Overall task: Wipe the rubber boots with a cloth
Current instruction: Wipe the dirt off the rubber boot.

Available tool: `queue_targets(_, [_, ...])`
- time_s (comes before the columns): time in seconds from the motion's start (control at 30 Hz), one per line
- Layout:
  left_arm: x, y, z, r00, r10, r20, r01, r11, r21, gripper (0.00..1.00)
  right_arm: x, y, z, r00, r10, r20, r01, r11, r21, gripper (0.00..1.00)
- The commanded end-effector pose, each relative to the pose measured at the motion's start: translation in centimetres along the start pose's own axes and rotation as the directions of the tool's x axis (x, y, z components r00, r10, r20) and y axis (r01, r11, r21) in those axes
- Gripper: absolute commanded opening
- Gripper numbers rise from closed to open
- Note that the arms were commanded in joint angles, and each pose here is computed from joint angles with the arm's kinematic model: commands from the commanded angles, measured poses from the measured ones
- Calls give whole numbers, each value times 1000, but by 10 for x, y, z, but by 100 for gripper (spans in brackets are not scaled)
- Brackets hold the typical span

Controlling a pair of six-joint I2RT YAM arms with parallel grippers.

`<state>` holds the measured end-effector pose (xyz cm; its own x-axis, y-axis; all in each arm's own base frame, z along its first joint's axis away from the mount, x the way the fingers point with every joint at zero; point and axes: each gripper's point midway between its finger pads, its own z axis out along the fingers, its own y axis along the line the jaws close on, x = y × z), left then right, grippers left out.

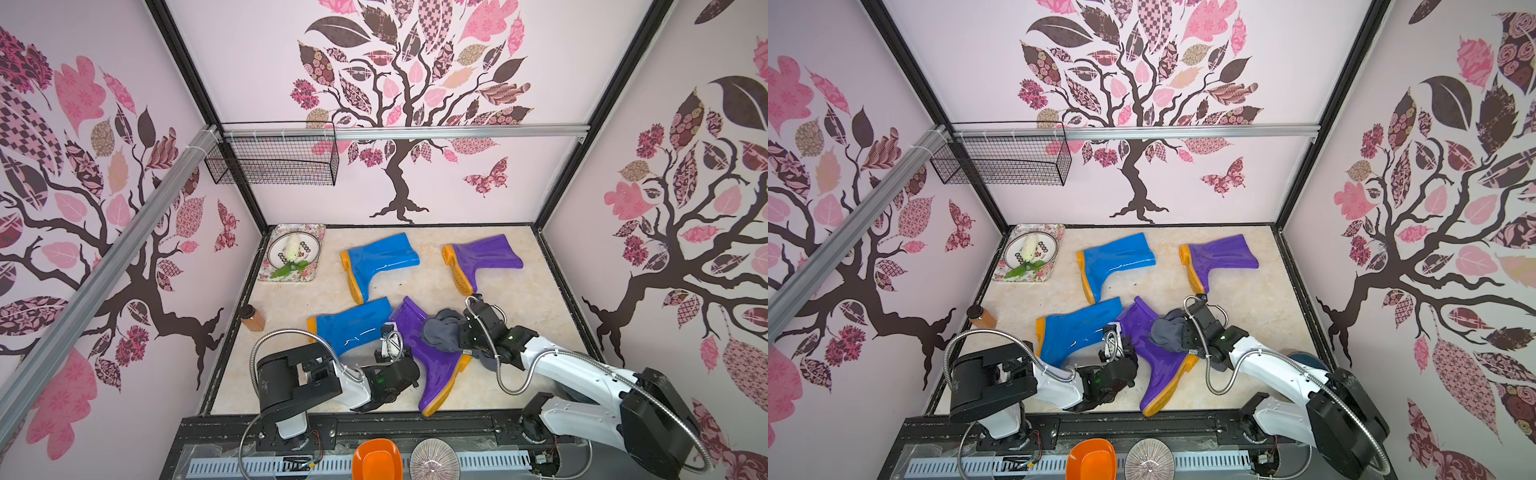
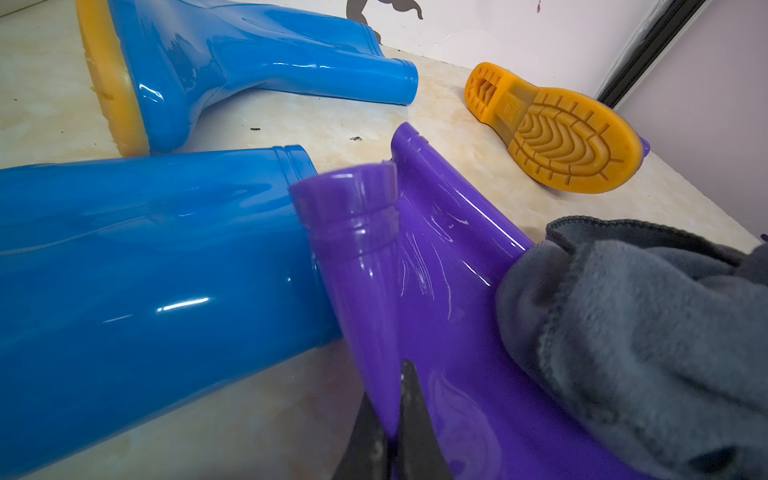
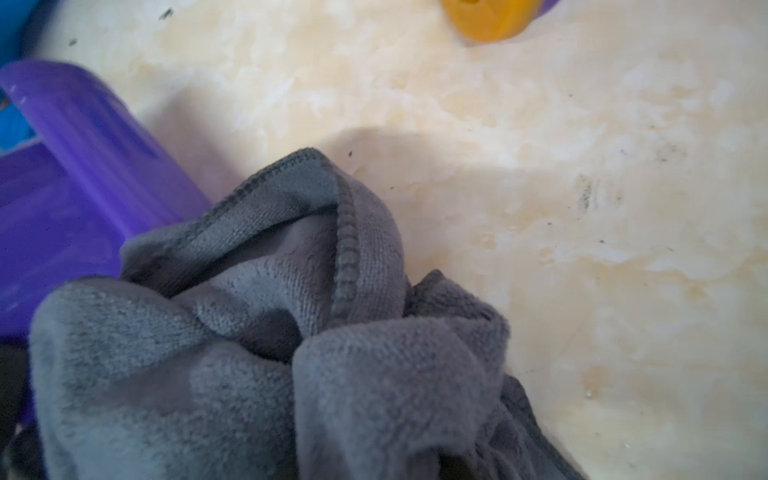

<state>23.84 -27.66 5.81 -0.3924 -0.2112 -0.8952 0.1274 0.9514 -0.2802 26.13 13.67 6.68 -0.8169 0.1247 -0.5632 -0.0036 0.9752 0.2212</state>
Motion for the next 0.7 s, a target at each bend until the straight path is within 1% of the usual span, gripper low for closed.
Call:
queue_targets(0.0, [-15,-5,0,997,-42,58,43,999,-13,0,-9,-27,12,994,106,1,-106,994,32,17])
queue_targets(0.1, [-14,-5,0,997,-45,58,46,999,-14,0,-18,-24,18,992,127,3,-127,992,4,10])
queue_targets(0.17, [-14,-5,-1,997,-51,59,51,999,-12,0,-16,-18,25,992,124,-31,-125,992,-15,5])
queue_targets(0.23, [-14,-5,-2,997,-53,60,54,998,-13,0,-12,-9,29,989,118,-88,-122,991,-45,0])
queue_targets(0.27, [-15,-4,-2,997,-55,62,56,998,-13,0,-10,-2,27,988,102,-116,-110,992,-67,0])
queue_targets(0.33, [-16,-4,-3,996,-62,67,63,998,-13,0,-8,12,17,986,104,-129,-120,985,-123,0])
queue_targets(0.4, [-18,-4,-3,995,-68,72,69,998,-15,0,-6,25,-3,984,135,-118,-157,966,-207,0])
queue_targets(0.47, [-18,-4,-3,994,-79,73,80,997,-15,0,-6,32,-22,983,159,-96,-179,951,-252,0])
queue_targets(0.57, [-15,-6,-2,994,-88,65,89,996,-8,0,-12,45,-48,985,162,-54,-171,938,-302,0])
queue_targets(0.6, [-14,-7,-2,994,-89,61,90,996,-6,0,-10,48,-53,986,158,-59,-169,932,-320,0])
queue_targets(0.67, [-14,-8,-1,994,-91,61,91,996,-4,0,0,46,-47,984,158,-77,-175,930,-322,0])
